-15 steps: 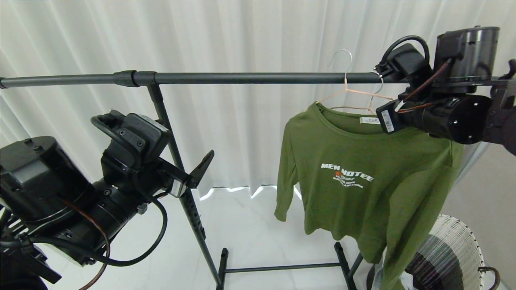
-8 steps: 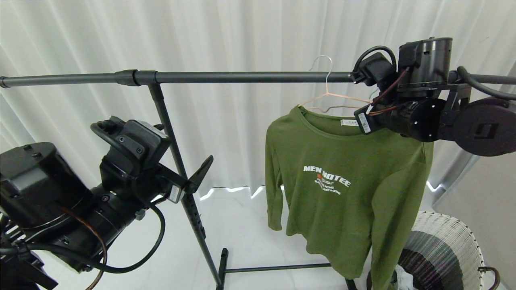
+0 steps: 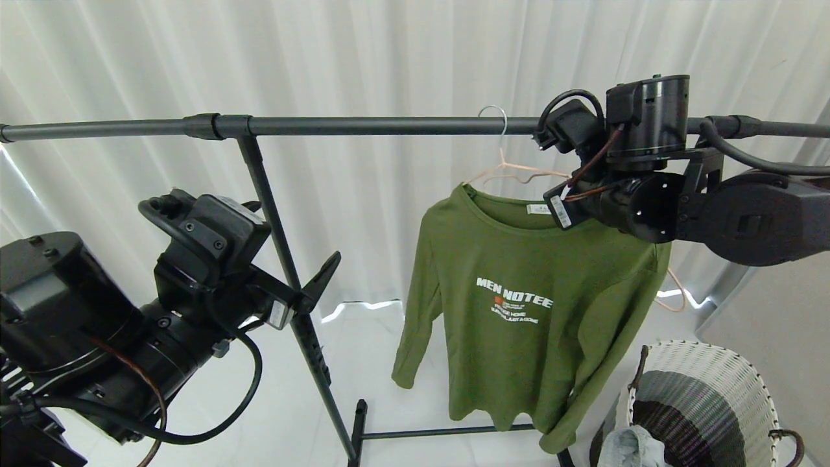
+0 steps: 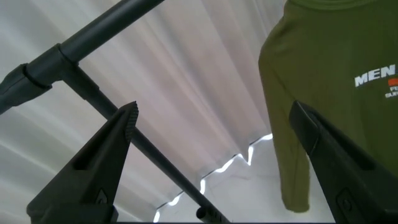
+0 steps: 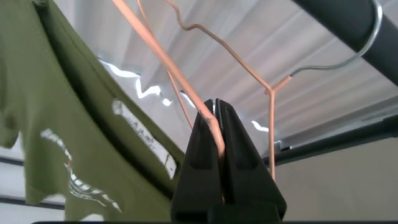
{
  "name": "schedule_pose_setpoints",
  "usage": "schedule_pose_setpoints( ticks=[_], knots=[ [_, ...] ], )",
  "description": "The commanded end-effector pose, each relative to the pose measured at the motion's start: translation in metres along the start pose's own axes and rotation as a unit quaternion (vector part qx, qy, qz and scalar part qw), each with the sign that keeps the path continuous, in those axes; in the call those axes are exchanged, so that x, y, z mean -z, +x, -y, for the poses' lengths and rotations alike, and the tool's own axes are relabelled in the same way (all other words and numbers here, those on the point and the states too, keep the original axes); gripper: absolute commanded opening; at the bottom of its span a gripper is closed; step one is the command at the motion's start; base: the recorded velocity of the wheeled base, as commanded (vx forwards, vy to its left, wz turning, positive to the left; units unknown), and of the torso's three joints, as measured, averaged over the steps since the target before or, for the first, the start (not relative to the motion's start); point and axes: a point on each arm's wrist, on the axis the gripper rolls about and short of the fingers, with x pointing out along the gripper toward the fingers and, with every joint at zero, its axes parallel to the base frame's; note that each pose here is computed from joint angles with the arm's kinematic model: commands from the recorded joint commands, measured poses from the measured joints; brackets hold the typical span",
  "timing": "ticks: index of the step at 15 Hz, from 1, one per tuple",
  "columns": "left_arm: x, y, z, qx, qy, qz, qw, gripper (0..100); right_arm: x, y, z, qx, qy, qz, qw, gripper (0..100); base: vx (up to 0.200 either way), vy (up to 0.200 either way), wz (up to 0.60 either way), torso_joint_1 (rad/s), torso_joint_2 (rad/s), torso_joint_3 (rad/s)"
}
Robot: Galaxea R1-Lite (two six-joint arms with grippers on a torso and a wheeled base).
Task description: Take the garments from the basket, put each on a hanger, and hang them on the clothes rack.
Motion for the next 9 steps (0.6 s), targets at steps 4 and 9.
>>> schedule_pose_setpoints(
  ticks=[4,9],
  knots=[
    [0.000,0.000,0.000,-0.001,0.000,0.001,1.0000,100,-0.002,-0.004,-0.009,0.008,-0.002,-0.001,1.0000,100,0.000,0.000,0.00,0.000,0.00,0.000],
    [0.011,-0.004,-0.003,-0.006,-0.002,-0.024,0.9997,100,-0.015,-0.039,-0.010,-0.007,0.043,0.061,0.9972,100,0.000,0.000,0.00,0.000,0.00,0.000]
  ],
)
